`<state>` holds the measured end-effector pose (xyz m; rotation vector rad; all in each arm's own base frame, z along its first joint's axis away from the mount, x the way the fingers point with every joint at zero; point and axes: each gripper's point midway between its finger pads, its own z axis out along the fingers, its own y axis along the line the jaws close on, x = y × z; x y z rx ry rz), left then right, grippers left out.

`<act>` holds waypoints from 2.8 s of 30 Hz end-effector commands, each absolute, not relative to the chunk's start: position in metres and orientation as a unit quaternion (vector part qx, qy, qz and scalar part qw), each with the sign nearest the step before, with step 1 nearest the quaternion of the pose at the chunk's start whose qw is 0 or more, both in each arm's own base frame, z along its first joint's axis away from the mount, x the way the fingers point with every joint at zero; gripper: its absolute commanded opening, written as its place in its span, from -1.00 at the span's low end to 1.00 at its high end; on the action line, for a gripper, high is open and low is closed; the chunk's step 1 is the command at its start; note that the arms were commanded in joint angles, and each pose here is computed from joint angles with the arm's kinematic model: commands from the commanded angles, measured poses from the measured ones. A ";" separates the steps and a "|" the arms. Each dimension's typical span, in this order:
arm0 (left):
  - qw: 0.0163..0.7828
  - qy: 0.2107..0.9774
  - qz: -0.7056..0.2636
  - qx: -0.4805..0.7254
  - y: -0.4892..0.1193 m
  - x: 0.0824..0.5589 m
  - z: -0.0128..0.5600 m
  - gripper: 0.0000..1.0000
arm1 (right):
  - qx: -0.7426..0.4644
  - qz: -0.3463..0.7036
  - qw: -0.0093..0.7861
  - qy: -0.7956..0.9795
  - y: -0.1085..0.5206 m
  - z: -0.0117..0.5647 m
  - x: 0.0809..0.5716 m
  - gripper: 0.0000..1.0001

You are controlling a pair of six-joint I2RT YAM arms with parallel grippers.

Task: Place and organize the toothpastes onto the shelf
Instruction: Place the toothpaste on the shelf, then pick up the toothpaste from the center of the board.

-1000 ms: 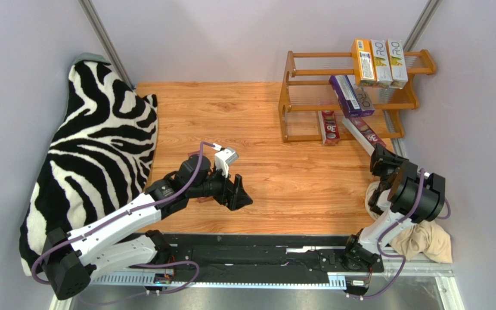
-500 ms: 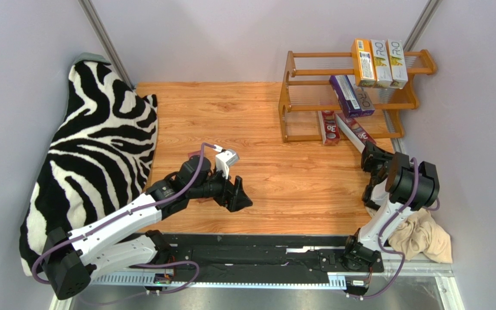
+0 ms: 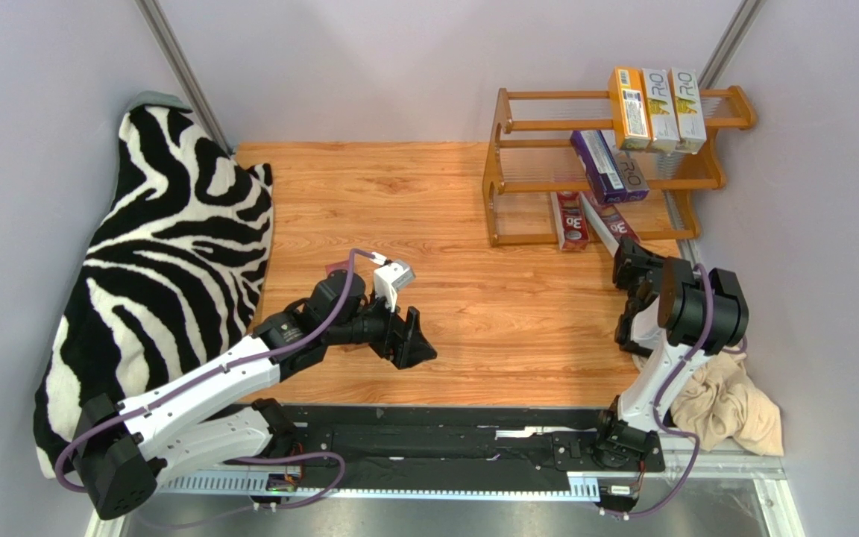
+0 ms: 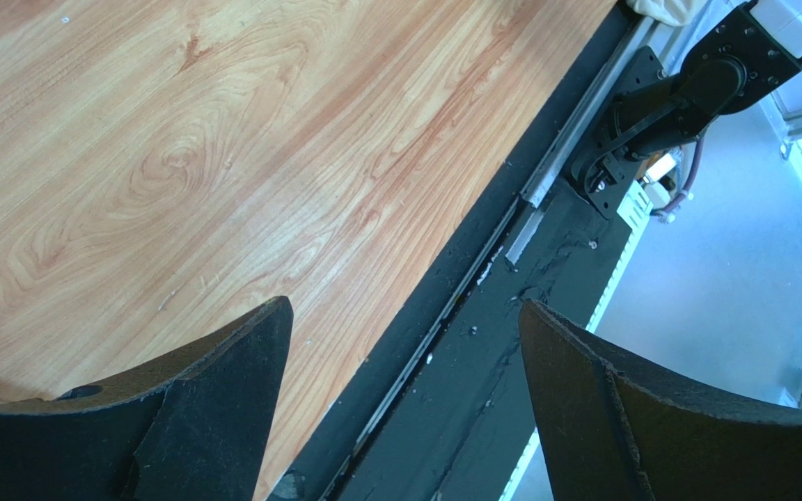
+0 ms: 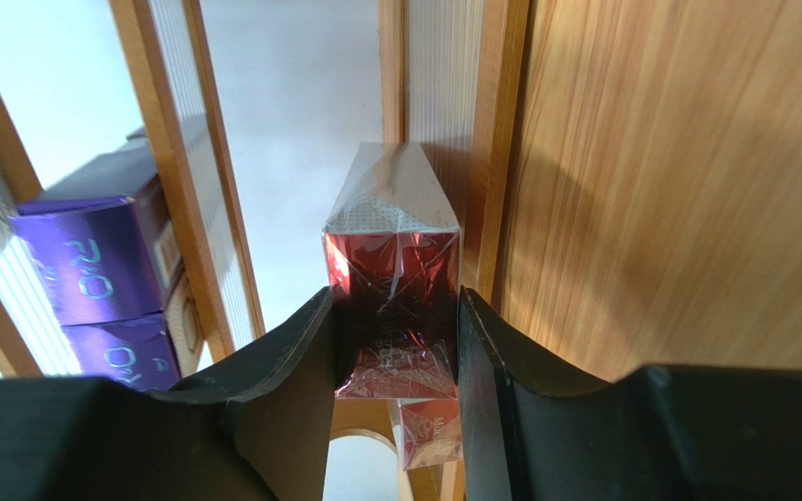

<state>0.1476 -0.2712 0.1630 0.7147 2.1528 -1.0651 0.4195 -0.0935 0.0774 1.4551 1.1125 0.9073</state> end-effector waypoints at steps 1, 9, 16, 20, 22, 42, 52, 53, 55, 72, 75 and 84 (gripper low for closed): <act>0.324 0.799 -0.416 0.288 -0.275 0.147 0.171 0.76 | 0.579 0.398 0.556 0.444 -0.088 0.097 0.431 -1.00; 0.325 0.796 -0.420 0.290 -0.276 0.146 0.173 0.76 | 0.562 0.414 0.531 0.480 -0.060 0.076 0.438 -0.91; 0.323 0.796 -0.422 0.289 -0.275 0.145 0.172 0.76 | 0.540 0.437 0.519 0.498 -0.042 0.076 0.449 -0.89; 0.324 0.796 -0.423 0.288 -0.275 0.144 0.172 0.76 | 0.531 0.445 0.517 0.504 -0.039 0.080 0.456 -0.79; 0.325 0.795 -0.423 0.288 -0.275 0.144 0.173 0.75 | 0.528 0.447 0.513 0.508 -0.038 0.080 0.459 -0.72; 0.349 0.796 -0.416 0.266 -0.265 0.146 0.182 0.82 | 0.497 0.430 0.527 0.539 -0.025 0.082 0.421 0.80; 0.373 0.821 -0.374 0.215 -0.252 0.167 0.188 0.84 | 0.488 0.419 0.520 0.562 -0.013 0.081 0.384 0.89; 0.375 0.824 -0.370 0.208 -0.249 0.171 0.188 0.85 | 0.491 0.415 0.515 0.567 -0.011 0.077 0.376 0.89; 0.375 0.833 -0.358 0.192 -0.245 0.176 0.187 0.85 | 0.481 0.415 0.521 0.570 -0.009 0.083 0.368 0.91; 0.350 0.913 -0.205 0.044 -0.174 0.213 0.158 0.94 | 0.404 0.356 0.536 0.650 0.012 0.118 0.306 0.95; 0.353 0.920 -0.169 0.005 -0.156 0.220 0.155 0.94 | 0.381 0.313 0.568 0.659 0.005 0.141 0.293 1.00; 0.332 0.936 -0.087 -0.081 -0.116 0.235 0.129 0.98 | 0.348 0.220 0.595 0.690 -0.007 0.160 0.249 1.00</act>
